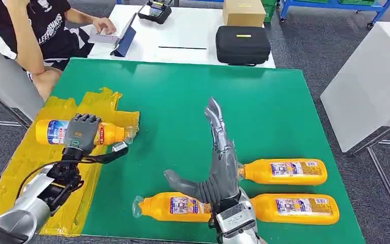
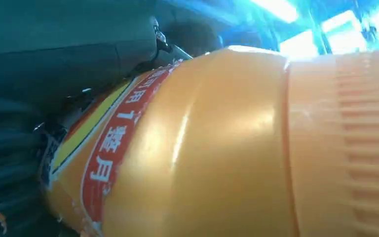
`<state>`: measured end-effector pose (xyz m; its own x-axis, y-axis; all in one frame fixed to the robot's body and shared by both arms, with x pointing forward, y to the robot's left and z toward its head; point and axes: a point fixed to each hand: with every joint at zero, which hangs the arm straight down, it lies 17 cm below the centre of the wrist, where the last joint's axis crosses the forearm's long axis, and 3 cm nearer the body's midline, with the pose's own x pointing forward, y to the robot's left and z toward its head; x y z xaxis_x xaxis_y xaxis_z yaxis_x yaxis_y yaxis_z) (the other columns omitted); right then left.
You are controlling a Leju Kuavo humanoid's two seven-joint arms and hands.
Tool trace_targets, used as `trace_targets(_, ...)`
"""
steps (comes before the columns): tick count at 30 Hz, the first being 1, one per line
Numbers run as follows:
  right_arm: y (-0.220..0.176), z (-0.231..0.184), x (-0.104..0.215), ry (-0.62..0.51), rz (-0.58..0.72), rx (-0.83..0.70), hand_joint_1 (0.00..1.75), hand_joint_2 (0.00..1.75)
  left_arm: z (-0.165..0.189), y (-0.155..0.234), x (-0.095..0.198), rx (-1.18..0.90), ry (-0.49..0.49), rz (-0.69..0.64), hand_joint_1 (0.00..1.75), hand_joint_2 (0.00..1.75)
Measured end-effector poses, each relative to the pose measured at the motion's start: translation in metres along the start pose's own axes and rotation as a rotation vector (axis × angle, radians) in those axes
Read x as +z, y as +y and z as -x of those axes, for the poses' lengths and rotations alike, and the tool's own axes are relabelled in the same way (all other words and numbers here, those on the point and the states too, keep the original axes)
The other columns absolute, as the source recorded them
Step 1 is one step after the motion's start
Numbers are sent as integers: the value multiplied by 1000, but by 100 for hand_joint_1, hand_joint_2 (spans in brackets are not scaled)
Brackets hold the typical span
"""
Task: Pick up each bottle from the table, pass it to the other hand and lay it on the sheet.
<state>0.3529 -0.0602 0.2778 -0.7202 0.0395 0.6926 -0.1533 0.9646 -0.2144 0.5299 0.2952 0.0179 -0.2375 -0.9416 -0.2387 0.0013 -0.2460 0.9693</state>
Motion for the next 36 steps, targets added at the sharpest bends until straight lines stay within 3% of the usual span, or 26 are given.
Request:
trace_targets(2,-1,3,3,3,-4,0,0,175,-4,-14,7,46,-14,45,26,175)
trace_targets(4,-1,6,5,7,-8,3,0,175,-8,-24,13,89,-28,73,0,175)
trace_targets(13,-4,16,6,26,3,17,0,175,-33,-36,21,220,-106,119,0,175)
trace_targets(30,-3,27,7,62,-1,40,0,175,-36,-34,20,327,-82,119,0,175)
trace_targets(36,2,33,12,85,-42,86,0,175,-41,-11,12,536,-101,49,0,175)
